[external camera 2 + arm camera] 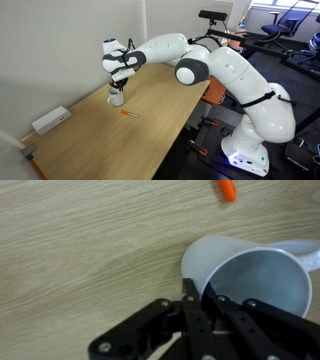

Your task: Move the cup to the right

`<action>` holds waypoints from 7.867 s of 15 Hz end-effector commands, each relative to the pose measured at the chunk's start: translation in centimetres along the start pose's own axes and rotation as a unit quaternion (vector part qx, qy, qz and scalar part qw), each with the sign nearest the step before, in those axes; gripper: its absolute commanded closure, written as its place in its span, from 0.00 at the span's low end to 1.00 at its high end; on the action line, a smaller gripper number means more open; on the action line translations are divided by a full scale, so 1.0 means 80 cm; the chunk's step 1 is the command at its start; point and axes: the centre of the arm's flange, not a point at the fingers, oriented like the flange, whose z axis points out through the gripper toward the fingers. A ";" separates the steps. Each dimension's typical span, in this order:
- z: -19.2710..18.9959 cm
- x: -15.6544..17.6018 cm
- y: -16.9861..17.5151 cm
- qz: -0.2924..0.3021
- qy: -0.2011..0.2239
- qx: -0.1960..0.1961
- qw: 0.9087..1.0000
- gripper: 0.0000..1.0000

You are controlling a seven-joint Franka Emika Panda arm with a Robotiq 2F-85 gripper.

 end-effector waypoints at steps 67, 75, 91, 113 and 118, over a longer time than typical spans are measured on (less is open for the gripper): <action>-0.047 -0.254 0.413 0.507 0.004 0.010 0.862 0.97; -0.052 -0.260 0.448 0.528 0.005 0.005 0.849 0.97; -0.044 -0.262 0.491 0.554 0.008 0.003 0.833 0.97; -0.139 -0.280 0.395 0.489 0.099 -0.043 0.866 0.04; -0.187 -0.274 0.334 0.400 0.140 -0.048 0.904 0.00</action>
